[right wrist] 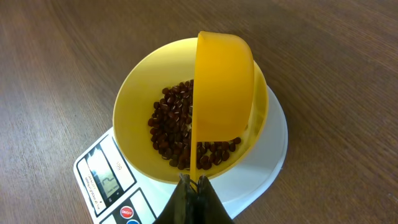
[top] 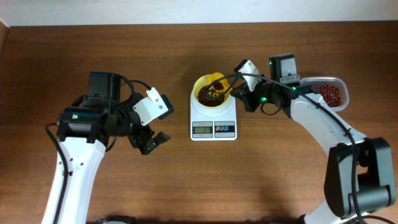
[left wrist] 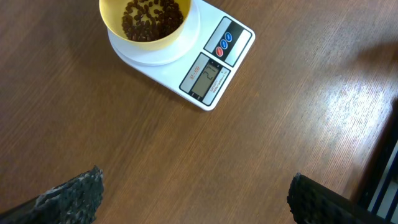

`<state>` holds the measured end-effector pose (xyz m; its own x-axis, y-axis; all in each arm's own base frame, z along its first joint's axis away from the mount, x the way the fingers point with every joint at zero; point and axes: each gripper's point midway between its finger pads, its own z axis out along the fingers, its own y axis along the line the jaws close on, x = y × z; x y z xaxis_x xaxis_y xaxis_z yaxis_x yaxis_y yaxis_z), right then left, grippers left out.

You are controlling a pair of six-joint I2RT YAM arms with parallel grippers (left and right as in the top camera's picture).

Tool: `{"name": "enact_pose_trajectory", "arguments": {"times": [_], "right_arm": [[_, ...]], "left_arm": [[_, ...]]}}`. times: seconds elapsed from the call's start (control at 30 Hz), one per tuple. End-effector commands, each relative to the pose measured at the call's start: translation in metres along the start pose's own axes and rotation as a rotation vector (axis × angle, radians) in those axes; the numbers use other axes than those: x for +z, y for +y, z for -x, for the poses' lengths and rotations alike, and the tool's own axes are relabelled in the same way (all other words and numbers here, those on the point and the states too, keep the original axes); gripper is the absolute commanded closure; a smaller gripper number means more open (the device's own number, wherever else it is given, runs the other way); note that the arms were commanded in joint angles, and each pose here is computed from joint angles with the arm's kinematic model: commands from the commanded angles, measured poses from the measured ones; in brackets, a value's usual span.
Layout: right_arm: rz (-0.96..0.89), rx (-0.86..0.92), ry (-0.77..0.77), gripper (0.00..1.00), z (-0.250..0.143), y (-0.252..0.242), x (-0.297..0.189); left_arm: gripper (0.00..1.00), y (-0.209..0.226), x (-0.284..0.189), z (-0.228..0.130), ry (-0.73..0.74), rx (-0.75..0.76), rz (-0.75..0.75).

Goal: Scoop item into bowl and weigh 50g on scale
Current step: 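Hold the tilted scoop over the bowl, shaking out remaining beans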

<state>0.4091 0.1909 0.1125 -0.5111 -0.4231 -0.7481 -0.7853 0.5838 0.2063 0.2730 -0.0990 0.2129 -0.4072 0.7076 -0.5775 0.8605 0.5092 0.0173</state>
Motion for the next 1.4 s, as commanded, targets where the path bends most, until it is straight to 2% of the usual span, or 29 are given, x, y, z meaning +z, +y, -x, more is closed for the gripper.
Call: {"name": "enact_pose_trajectory", "arguments": {"times": [0.0,0.23,0.47,0.57,0.67,1.37], "right_arm": [[0.009,-0.01,0.006,0.96,-0.002,0.003,0.004],[0.014,-0.013,0.003,0.96,-0.001,0.005,0.004],[0.104,-0.034,-0.061,0.96,0.014,0.023,-0.002],[0.082,-0.072,-0.1,0.96,0.03,0.026,-0.014],[-0.052,-0.043,0.004,0.96,0.008,0.003,-0.006],[-0.05,-0.067,-0.028,0.96,0.017,0.004,-0.005]], "left_arm": [[0.01,0.0,-0.001,0.004,-0.019,0.02,-0.008],[0.01,0.0,-0.001,0.004,-0.019,0.02,-0.008],[0.01,0.0,-0.001,0.004,-0.019,0.02,-0.008],[0.01,0.0,-0.001,0.004,-0.019,0.02,-0.008],[0.01,0.0,-0.001,0.004,-0.019,0.02,-0.008],[0.01,0.0,-0.001,0.004,-0.019,0.02,-0.008]]}}
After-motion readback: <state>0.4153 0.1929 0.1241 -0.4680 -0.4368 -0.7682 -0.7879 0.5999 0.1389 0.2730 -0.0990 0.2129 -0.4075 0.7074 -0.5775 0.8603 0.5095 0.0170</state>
